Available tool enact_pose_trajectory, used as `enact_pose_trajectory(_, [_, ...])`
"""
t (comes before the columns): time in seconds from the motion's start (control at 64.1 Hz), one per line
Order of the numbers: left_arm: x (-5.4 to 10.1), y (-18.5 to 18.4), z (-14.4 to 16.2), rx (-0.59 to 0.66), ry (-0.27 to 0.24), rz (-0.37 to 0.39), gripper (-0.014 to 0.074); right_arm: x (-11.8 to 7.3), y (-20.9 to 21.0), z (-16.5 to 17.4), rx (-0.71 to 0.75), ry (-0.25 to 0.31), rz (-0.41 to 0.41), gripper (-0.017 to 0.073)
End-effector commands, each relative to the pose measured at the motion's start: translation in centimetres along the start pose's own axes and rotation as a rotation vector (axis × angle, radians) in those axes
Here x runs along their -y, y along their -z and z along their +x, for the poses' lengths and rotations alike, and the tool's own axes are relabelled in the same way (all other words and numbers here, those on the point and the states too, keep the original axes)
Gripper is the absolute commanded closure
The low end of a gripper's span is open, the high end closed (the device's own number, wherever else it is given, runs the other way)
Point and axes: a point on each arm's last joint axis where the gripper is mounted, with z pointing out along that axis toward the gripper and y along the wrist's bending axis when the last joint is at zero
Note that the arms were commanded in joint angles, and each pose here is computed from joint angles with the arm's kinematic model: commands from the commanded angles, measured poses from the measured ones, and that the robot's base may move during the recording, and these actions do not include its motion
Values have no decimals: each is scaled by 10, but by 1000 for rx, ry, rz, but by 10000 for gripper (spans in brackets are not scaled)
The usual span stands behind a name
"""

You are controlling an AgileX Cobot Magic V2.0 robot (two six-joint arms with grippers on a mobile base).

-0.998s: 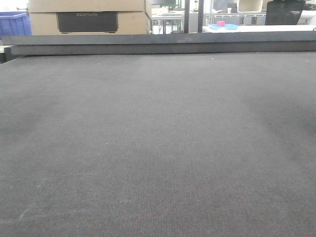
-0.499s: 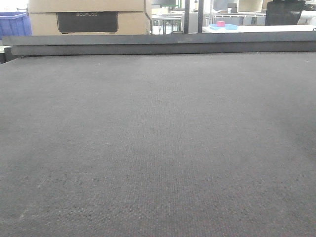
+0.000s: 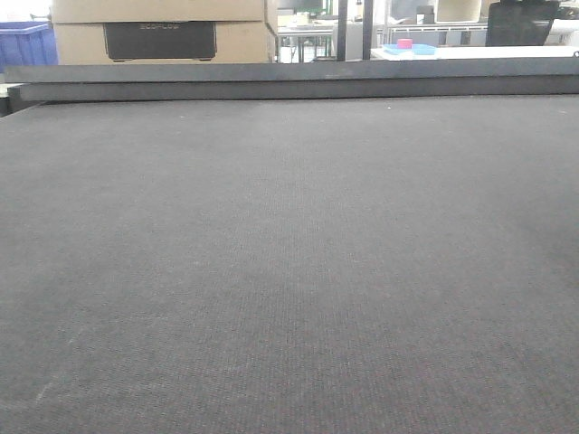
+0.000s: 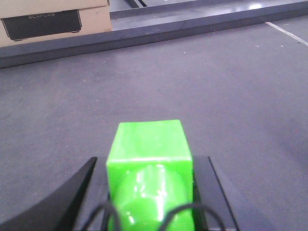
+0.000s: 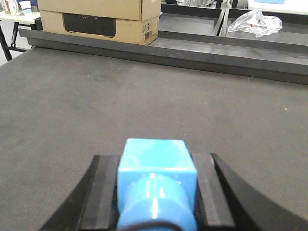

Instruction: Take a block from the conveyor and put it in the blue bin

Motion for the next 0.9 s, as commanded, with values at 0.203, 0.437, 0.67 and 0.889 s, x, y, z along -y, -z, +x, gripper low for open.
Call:
enact_pose_trajectory(0.203, [1, 3, -3, 33, 5, 5, 704, 0, 4, -3, 19, 8, 3, 721])
enact_pose_trajectory(0.437, [1, 3, -3, 33, 5, 5, 704, 0, 4, -3, 19, 8, 3, 721])
enact_pose_trajectory(0.67, [1, 3, -3, 33, 5, 5, 704, 0, 4, -3, 19, 8, 3, 721])
enact_pose_trajectory(0.889, [1, 3, -3, 33, 5, 5, 704, 0, 4, -3, 21, 8, 4, 721])
